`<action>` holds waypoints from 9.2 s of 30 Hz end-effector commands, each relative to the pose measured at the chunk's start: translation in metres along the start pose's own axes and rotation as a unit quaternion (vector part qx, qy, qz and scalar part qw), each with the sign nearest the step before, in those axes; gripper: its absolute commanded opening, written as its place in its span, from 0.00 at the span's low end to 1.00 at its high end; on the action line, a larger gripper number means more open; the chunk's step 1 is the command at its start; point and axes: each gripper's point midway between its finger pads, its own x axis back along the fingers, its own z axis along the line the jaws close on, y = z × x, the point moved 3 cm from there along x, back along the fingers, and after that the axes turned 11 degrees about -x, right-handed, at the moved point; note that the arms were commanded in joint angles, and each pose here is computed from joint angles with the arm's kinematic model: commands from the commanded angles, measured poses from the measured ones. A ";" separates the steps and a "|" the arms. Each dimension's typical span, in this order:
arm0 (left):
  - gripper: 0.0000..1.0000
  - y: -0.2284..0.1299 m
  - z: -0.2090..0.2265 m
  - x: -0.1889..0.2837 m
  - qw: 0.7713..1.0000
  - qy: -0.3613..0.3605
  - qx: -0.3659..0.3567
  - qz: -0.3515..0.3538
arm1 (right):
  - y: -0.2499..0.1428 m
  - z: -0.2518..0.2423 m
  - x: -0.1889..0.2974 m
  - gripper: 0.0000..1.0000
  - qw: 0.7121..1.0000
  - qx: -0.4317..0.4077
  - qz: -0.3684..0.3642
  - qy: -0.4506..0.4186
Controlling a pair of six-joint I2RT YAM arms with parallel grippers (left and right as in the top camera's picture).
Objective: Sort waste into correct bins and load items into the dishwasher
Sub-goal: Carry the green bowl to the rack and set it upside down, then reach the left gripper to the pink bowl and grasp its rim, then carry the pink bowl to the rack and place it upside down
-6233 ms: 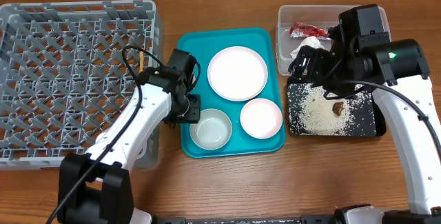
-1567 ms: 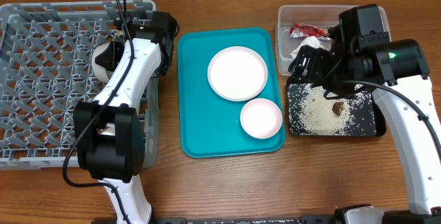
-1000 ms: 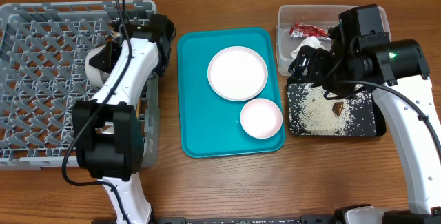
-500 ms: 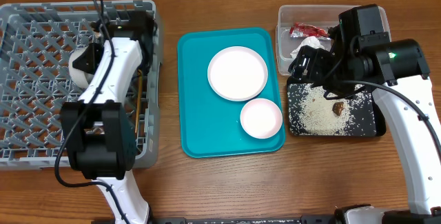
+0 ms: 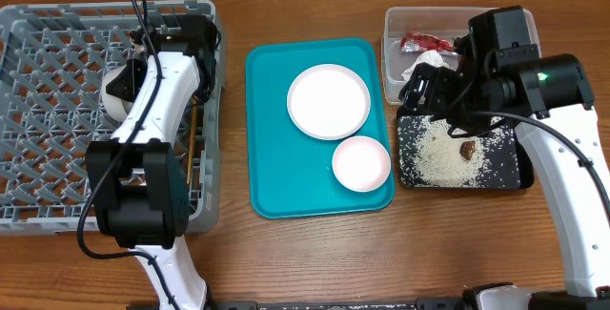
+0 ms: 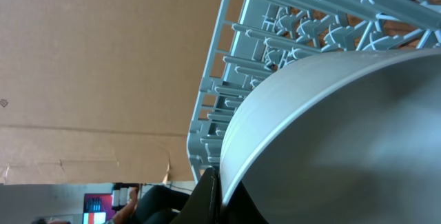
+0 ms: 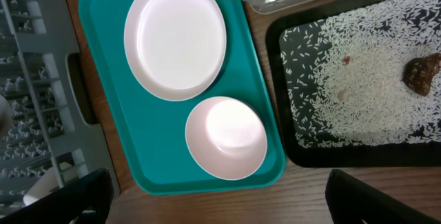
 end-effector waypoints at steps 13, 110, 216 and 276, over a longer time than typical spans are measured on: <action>0.07 0.000 -0.019 0.024 0.998 -0.028 -0.048 -0.017 | 0.002 0.004 0.004 1.00 1.000 0.005 -0.006 0.009; 0.64 -0.051 -0.179 0.329 0.670 -0.722 -0.171 -0.026 | -0.004 -0.001 0.004 1.00 1.000 0.000 0.009 -0.004; 0.04 -0.101 0.077 -0.150 0.962 -0.050 0.191 0.187 | -0.006 -0.003 0.004 1.00 1.000 -0.001 0.014 -0.008; 0.08 -0.045 0.031 -0.143 0.988 -0.033 0.081 0.124 | -0.007 -0.004 0.004 1.00 1.000 -0.004 0.015 -0.009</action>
